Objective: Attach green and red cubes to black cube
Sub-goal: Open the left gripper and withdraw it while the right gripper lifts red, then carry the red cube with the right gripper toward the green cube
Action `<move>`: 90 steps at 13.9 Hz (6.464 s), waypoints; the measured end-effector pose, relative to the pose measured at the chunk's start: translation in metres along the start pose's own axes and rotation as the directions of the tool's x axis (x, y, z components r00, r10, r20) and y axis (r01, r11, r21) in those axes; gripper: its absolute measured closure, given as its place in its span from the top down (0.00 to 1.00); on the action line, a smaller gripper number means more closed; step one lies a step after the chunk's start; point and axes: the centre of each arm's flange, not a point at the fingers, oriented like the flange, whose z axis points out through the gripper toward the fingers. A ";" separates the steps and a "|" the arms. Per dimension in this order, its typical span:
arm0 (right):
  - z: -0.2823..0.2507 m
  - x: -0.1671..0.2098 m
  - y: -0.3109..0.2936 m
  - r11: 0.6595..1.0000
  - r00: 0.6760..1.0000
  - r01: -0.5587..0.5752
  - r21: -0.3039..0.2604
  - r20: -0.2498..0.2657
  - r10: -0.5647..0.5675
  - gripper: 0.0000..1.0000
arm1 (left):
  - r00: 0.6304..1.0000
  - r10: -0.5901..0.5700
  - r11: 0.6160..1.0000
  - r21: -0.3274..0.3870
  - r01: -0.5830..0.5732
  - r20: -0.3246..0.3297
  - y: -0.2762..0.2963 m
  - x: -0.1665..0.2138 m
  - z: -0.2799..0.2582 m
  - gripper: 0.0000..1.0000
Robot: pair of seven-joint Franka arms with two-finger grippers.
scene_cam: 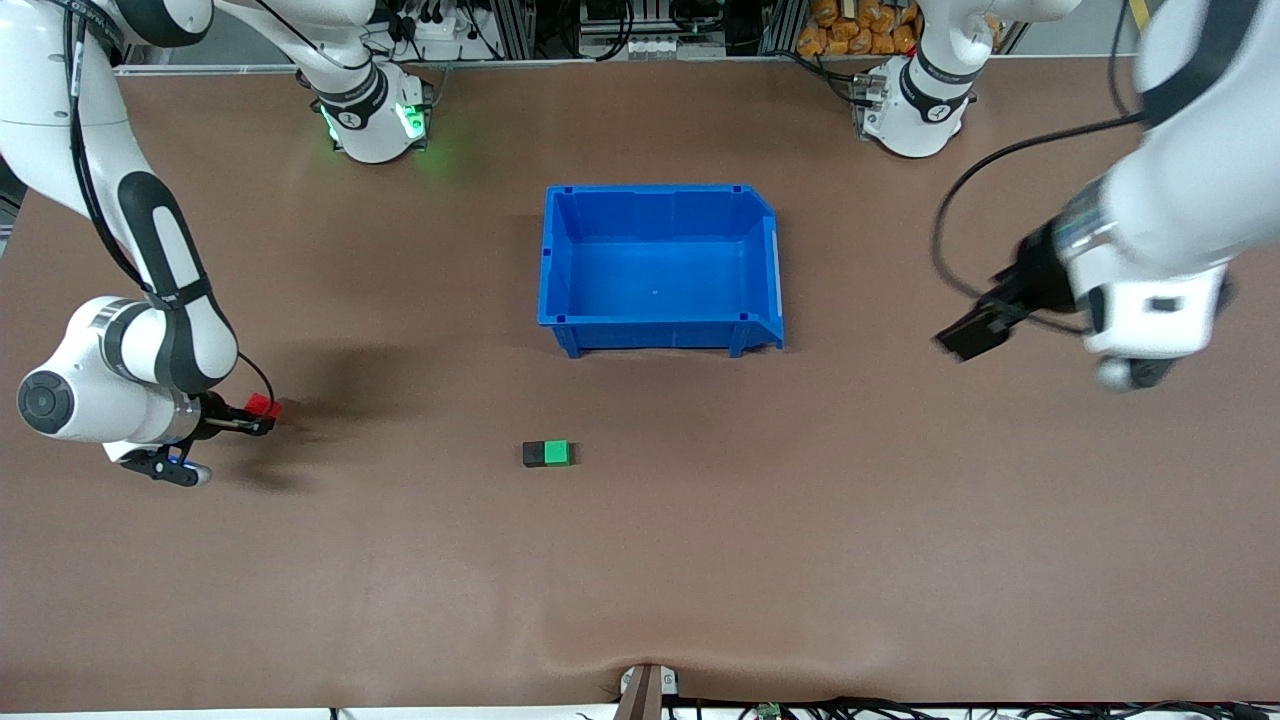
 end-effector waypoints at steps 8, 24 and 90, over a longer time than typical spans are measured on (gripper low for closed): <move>-0.004 -0.001 -0.028 0.982 0.983 -0.184 0.032 0.004 0.184 0.39 | 0.955 0.295 0.944 0.163 -0.287 -0.029 -0.085 -0.014 0.014 1.00; -0.007 -0.004 -0.079 0.888 0.895 -0.446 0.112 0.062 0.442 0.39 | 0.756 0.645 0.762 0.165 -0.626 -0.111 -0.168 -0.015 0.022 1.00; 0.027 -0.046 -0.313 0.339 0.381 -0.920 0.197 0.248 0.891 0.39 | 0.742 0.656 0.755 0.129 -0.643 -0.137 -0.101 0.013 0.022 1.00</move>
